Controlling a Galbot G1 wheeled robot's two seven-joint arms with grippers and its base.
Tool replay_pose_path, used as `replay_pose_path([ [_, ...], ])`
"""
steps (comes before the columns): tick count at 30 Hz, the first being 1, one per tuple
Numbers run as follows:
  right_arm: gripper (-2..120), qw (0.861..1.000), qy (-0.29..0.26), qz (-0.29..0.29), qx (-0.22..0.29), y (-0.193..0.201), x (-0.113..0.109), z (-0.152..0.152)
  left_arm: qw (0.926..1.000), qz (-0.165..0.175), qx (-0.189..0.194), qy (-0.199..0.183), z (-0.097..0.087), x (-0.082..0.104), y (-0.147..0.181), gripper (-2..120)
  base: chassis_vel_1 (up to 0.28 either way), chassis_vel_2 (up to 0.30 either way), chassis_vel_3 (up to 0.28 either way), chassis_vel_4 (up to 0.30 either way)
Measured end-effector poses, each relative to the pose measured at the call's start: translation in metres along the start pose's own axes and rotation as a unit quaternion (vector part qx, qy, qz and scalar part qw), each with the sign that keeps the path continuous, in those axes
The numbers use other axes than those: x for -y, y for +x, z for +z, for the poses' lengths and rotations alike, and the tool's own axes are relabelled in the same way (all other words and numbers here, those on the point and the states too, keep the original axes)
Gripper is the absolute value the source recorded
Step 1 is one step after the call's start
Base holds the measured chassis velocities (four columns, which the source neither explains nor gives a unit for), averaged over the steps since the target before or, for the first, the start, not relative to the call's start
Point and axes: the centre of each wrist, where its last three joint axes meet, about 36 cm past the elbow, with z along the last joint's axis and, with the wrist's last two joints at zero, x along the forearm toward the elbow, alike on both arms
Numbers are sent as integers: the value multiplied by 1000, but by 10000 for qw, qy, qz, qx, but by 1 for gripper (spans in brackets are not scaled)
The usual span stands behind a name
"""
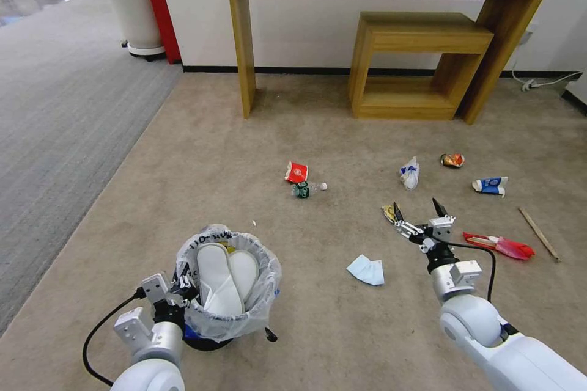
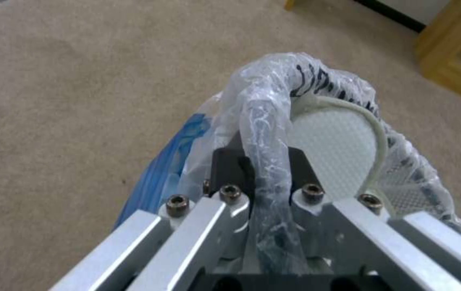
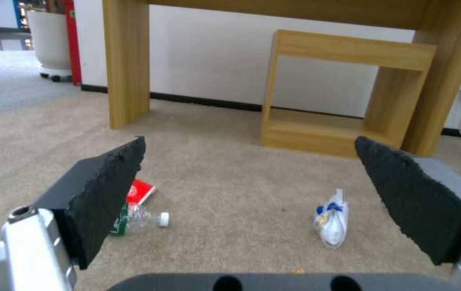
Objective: Pick up the trash bin and place the garbage on the floor into it.
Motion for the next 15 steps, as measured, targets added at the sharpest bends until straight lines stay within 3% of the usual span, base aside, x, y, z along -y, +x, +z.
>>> replay_pose_path([
  [15, 100, 10000, -11, -64, -42, -5, -3, 6, 10000, -32, -13, 19, 3, -1, -3, 3, -100, 101, 100, -93],
])
